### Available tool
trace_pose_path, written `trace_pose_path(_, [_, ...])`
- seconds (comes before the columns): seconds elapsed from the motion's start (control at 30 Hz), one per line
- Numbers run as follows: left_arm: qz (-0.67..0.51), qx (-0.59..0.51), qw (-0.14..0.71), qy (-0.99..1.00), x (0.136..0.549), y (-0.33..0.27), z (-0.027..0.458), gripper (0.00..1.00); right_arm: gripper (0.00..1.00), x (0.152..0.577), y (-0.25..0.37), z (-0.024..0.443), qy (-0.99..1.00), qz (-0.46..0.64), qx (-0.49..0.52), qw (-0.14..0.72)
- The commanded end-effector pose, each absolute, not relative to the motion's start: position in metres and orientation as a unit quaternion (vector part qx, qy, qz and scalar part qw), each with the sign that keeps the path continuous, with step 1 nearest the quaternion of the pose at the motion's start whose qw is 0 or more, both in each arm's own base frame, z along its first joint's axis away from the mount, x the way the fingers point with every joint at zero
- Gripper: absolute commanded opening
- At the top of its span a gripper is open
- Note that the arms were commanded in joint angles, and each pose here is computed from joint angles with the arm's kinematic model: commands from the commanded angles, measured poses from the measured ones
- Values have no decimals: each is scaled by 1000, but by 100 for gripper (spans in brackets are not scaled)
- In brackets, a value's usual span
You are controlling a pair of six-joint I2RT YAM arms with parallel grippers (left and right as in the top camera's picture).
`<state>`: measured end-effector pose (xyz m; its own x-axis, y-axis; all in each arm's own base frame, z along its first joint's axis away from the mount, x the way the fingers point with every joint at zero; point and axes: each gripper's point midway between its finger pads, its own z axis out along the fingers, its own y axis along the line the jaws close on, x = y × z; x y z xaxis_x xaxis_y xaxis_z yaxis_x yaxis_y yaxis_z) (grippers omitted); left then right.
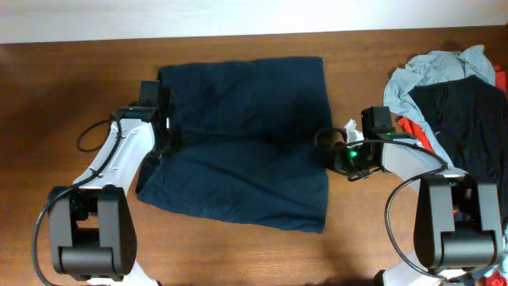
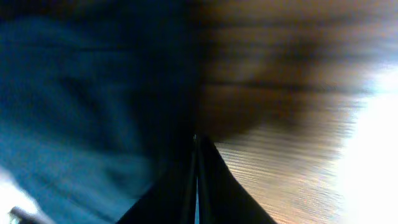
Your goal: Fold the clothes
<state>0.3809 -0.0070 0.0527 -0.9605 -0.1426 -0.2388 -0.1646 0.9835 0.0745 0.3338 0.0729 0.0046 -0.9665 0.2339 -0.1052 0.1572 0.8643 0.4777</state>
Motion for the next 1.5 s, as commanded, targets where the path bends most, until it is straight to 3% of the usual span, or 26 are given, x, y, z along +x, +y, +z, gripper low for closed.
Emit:
trace_pose_path(0.0, [46,-87,144,985,390,-6,69,1,4,338,117,38,921,376,16,103])
trace_pose_path(0.23, [46,-87,144,985,390,-6,70,1,4,341,137,64,881,453,-41,132])
trace_pose_path(0.5, [45,-87,147,984,391,-6,70,1,4,345,124,47,907,399,-19,129])
trace_pose_path(0.73, [45,-87,147,984,391,-6,70,0,5,332,155,82,843,504,-110,151])
trace_pose_path(0.8, [45,-87,147,984,391,-6,70,1,4,337,148,73,862,477,-86,145])
trace_pose_path(0.9, [45,-87,147,984,392,-6,70,1,4,342,110,29,935,337,44,100])
trace_pose_path(1.17, [45,-87,148,984,392,-6,70,1,4,301,107,12,956,292,38,18])
trace_pose_path(1.27, [45,-87,148,984,392,-6,70,0,4,277,80,-5,976,195,90,-34])
trace_pose_path(1.47, [45,-87,148,984,392,-6,70,1,4,258,98,5,963,248,73,-75])
